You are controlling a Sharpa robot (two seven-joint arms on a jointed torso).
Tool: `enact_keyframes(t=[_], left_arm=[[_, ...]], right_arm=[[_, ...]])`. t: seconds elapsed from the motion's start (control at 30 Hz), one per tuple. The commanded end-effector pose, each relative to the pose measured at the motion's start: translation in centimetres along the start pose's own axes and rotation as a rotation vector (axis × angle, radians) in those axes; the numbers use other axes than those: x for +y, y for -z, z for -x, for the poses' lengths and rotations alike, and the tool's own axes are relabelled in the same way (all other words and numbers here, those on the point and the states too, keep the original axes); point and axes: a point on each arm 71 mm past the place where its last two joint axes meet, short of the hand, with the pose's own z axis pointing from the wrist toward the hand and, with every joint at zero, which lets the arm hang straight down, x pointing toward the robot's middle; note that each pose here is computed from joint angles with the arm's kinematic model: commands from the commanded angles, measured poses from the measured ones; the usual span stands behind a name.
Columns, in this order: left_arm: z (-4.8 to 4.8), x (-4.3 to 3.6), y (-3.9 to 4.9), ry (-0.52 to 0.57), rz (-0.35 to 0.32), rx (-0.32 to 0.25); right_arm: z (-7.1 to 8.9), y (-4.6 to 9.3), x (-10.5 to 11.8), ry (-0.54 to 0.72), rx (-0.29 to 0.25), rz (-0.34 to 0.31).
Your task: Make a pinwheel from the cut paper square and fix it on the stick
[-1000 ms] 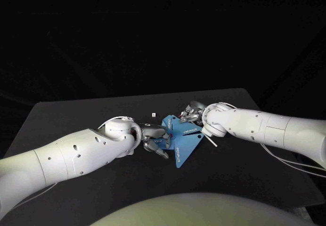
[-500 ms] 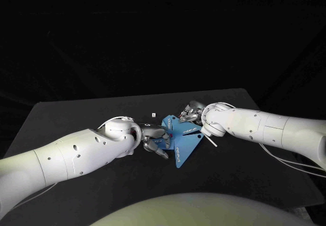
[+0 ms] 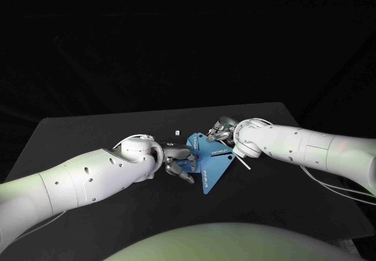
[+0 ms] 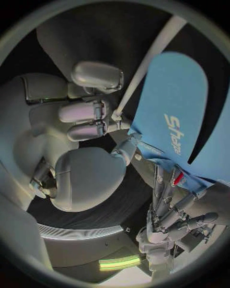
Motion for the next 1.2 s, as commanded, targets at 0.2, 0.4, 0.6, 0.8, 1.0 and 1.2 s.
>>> enact_keyframes(t=[0.2, 0.4, 0.6, 0.8, 1.0, 1.2], left_arm=[[-0.66, 0.31, 0.05, 0.003, 0.021, 0.046], [-0.65, 0.27, 0.02, 0.003, 0.02, 0.046], [-0.66, 0.27, 0.01, 0.003, 0.02, 0.047], [-0.67, 0.31, 0.04, 0.003, 0.021, 0.048], [-0.68, 0.32, 0.04, 0.003, 0.022, 0.049], [-0.68, 0.35, 0.05, 0.003, 0.023, 0.049]], right_arm=[[-0.4, 0.0, 0.0, -0.001, 0.052, 0.002], [-0.4, -0.1, 0.3, -0.018, 0.03, 0.018], [-0.1, -0.2, 0.4, -0.031, -0.015, 0.03], [0.0, -0.4, 0.6, -0.039, -0.03, 0.039], [-0.3, -0.4, 1.0, -0.037, -0.011, 0.056], [-0.4, -0.3, 1.0, -0.028, 0.01, 0.071]])
